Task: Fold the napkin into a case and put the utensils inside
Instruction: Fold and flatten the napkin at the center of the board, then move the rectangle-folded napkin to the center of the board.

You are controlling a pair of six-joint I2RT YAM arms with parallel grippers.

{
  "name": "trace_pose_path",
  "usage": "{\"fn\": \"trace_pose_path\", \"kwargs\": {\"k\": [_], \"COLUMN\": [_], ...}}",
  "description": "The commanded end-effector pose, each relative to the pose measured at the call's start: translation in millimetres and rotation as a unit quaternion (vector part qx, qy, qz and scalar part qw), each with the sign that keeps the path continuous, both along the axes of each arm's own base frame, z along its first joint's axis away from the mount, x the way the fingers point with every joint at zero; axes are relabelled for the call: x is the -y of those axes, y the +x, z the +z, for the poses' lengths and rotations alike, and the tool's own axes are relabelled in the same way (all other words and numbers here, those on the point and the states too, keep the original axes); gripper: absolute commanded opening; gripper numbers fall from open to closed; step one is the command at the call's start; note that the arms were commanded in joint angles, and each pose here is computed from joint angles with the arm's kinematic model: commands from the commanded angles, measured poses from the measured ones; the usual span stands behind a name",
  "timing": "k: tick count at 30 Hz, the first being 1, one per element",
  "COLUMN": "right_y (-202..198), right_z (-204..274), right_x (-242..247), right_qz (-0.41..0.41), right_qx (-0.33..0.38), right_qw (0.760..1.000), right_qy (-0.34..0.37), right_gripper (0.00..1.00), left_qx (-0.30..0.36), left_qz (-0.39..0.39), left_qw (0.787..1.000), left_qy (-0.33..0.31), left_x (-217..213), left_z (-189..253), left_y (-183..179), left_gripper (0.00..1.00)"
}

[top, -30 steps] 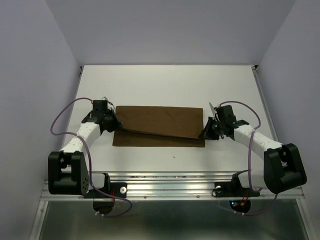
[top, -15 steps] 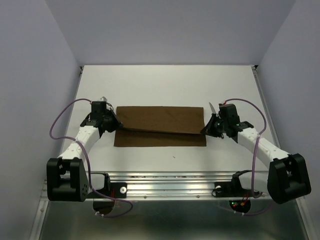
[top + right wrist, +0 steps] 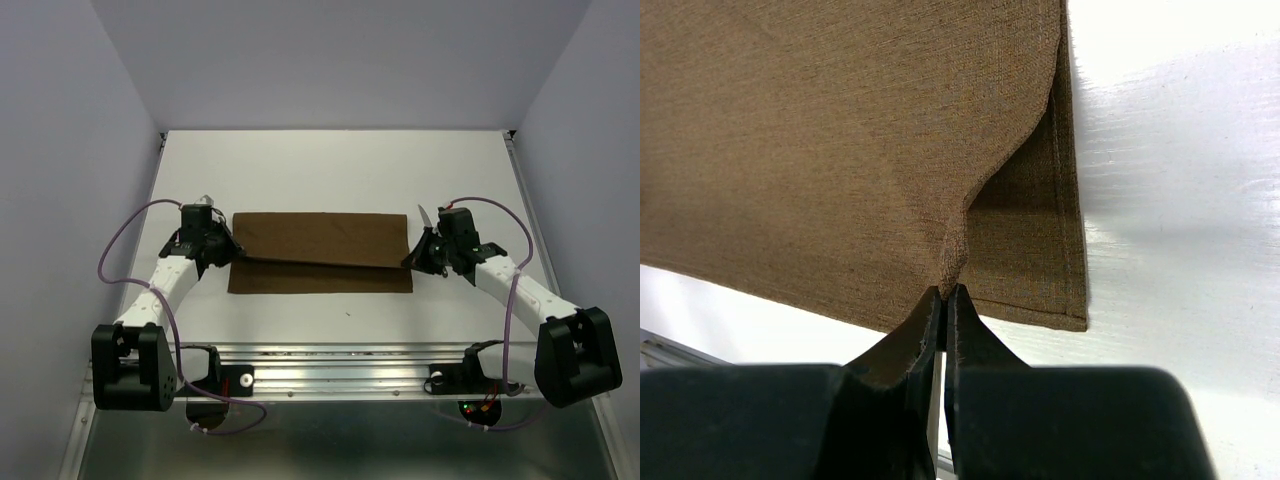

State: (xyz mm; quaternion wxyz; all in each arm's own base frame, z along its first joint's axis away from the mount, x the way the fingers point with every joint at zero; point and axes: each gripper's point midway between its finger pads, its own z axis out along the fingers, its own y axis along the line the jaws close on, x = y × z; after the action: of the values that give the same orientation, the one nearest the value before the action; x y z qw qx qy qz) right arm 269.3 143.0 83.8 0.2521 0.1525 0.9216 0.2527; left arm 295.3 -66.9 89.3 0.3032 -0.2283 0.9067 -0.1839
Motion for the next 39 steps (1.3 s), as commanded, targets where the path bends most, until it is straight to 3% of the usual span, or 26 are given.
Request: {"fn": "trace_pose_path", "kwargs": {"k": [1,2,3,5,6,8,9,10,12,13,18,20,24,28,32,36,39], "right_y": [5.5,4.2,2.0,1.2,0.4,-1.0,-1.7,-1.8,-2.5,-1.9,1.0,0.2,-4.3,-10.1,-13.9,-17.9,-16.0], "right_z": [3.0,0.2,-2.9,-4.1,-4.4,-3.5,-3.4,-4.0,-1.3,0.4,7.2,3.4,-0.3,-7.8,-12.5,-16.4,-19.2], "right_x": [3.1,4.5,5.6,6.2,6.8,8.0,8.8,10.5,14.5,17.2,32.1,29.0,15.7,9.3,-1.6,4.9,6.3], "right_qz": [-0.011,-0.013,-0.014,-0.014,-0.013,-0.015,-0.014,-0.017,-0.020,-0.026,-0.044,-0.038,-0.022,-0.013,0.001,-0.004,-0.005], "right_qx": [0.016,0.012,0.006,0.003,0.002,0.001,0.000,-0.001,-0.002,0.002,0.023,0.015,0.012,-0.005,-0.013,-0.016,-0.016], "right_qw": [1.000,1.000,1.000,1.000,1.000,1.000,1.000,0.999,0.999,0.999,0.996,0.996,0.998,0.996,0.997,0.995,0.995], "right_qy": [-0.008,-0.012,-0.015,-0.017,-0.019,-0.021,-0.023,-0.027,-0.039,-0.044,-0.078,-0.073,-0.064,-0.083,-0.081,-0.094,-0.100], "right_gripper": [0.01,0.01,0.06,0.25,0.44,0.58,0.65,0.78,0.87,0.91,0.96,0.91,0.79,0.65,0.64,0.62,0.62], "left_qx": [0.006,0.005,-0.004,-0.009,-0.007,-0.002,0.007,0.007,0.018,0.025,0.031,0.027,0.004,-0.036,-0.080,-0.101,-0.108], "left_qz": [0.005,0.006,0.000,-0.006,-0.006,-0.002,0.000,0.001,0.003,0.003,0.005,0.003,0.009,0.021,0.051,0.095,0.100], "left_qw": [1.000,1.000,1.000,1.000,1.000,1.000,1.000,1.000,0.999,0.999,0.998,0.998,0.999,0.997,0.992,0.986,0.985], "left_qy": [0.007,0.006,0.005,0.003,0.002,0.005,0.008,0.013,0.027,0.032,0.056,0.052,0.051,0.059,0.077,0.093,0.095], "left_x": [-2.8,-1.8,0.9,4.5,5.1,3.8,2.3,0.7,-4.1,-5.4,-12.4,-10.2,-10.0,-14.4,-24.6,-35.9,-36.2], "left_z": [4.1,4.9,2.8,3.6,6.8,11.9,19.4,23.3,36.1,40.8,52.7,50.0,35.3,10.5,-12.4,-24.1,-33.1], "left_y": [-4.0,-4.6,-8.1,-10.9,-13.2,-13.8,-11.5,-13.3,-10.0,-6.7,3.8,9.5,12.0,4.4,-11.3,-21.1,-20.5], "left_gripper": [0.00,0.00,0.05,0.21,0.38,0.54,0.69,0.75,0.92,0.94,0.95,0.93,0.78,0.72,0.68,0.56,0.56]}}
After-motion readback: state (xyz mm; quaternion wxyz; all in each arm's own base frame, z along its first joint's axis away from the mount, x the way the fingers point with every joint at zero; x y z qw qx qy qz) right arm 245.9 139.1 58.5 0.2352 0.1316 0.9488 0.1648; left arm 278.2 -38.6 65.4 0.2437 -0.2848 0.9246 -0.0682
